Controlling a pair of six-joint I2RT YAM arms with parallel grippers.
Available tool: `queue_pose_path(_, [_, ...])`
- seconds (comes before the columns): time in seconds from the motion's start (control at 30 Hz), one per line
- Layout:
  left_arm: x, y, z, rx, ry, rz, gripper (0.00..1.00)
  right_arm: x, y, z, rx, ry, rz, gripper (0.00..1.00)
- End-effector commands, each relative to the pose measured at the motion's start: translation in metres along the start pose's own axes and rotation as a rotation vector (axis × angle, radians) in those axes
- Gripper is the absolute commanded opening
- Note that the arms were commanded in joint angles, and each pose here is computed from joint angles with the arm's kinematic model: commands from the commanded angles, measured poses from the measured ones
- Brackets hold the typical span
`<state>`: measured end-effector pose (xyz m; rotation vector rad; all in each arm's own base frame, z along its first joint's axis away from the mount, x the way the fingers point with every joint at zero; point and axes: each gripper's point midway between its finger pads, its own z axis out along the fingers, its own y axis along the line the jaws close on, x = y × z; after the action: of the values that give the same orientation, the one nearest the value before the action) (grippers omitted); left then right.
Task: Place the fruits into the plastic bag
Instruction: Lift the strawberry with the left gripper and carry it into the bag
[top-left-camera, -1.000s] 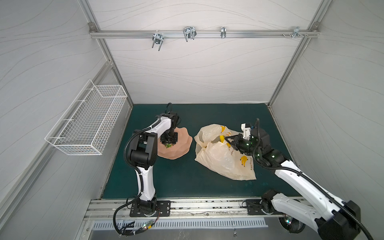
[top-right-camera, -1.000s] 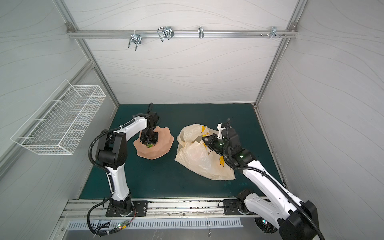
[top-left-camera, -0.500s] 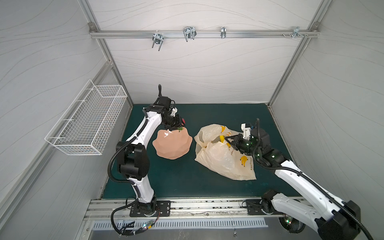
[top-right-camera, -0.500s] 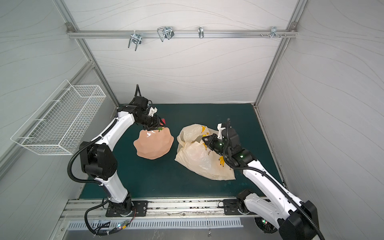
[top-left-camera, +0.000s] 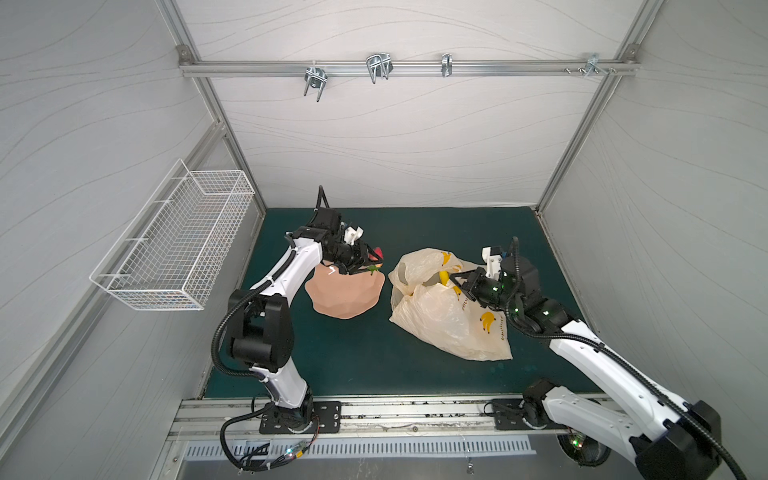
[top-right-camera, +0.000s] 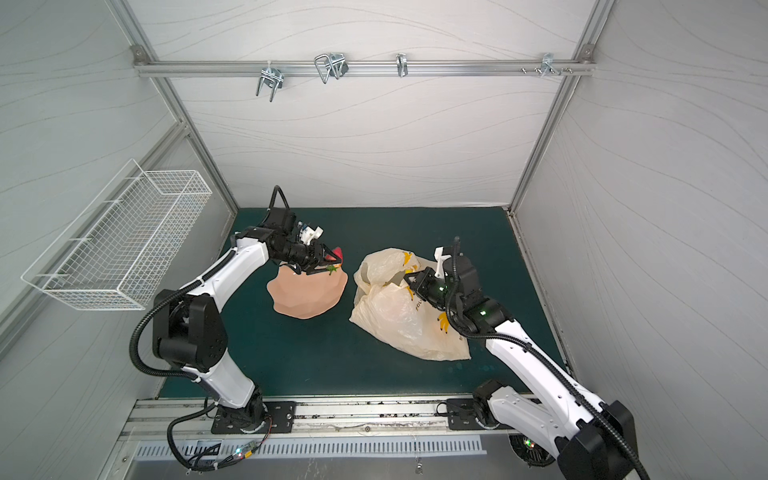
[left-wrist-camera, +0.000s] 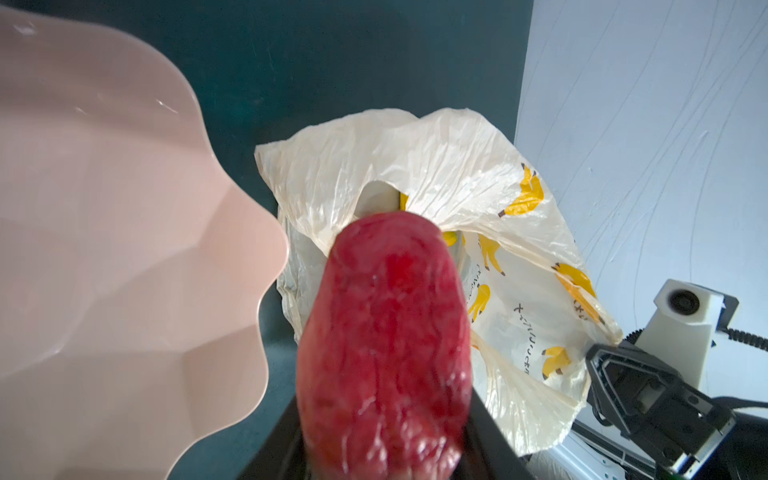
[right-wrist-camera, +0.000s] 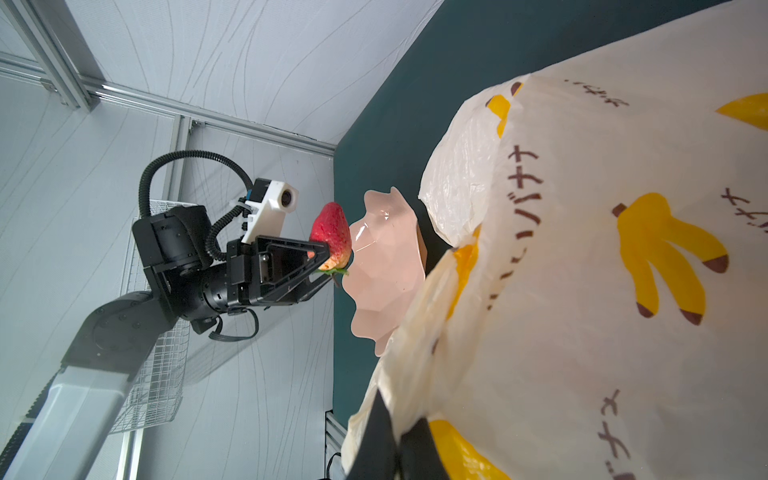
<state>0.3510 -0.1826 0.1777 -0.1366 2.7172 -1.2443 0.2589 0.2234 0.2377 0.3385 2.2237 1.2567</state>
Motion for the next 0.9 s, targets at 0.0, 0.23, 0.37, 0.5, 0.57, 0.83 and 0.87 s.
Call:
queue_pose_path(0.0, [0.013,-0.02,0.001,0.076,-0.001,0.065,0.16,-0.001,0.006,-0.002,-0.012,-0.006,-0.012,0.0])
queue_pose_path(0.23, [0.048,-0.015,0.026,0.05,0.066,0.073,0.15,0.0,0.005,-0.001,-0.013,-0.001,-0.008,0.0])
queue_pose_path(0.37, [0.047,-0.017,0.035,0.056,0.063,0.072,0.15,0.0,0.005,-0.001,-0.014,0.0,-0.009,0.0])
queue_pose_path(0.5, [0.042,-0.024,0.042,0.059,0.068,0.086,0.15,0.001,0.004,-0.002,-0.011,-0.001,-0.007,0.0])
queue_pose_path(0.57, [0.045,-0.029,0.049,0.064,0.086,0.097,0.15,0.001,0.004,-0.002,-0.012,-0.001,-0.007,0.0])
queue_pose_path(0.83, [0.066,-0.05,0.08,0.094,0.159,0.126,0.15,0.001,0.003,-0.002,-0.01,-0.004,-0.007,0.0])
queue_pose_path(0.87, [0.069,-0.053,0.083,0.102,0.168,0.129,0.15,0.001,0.004,-0.002,-0.011,-0.004,-0.007,0.0])
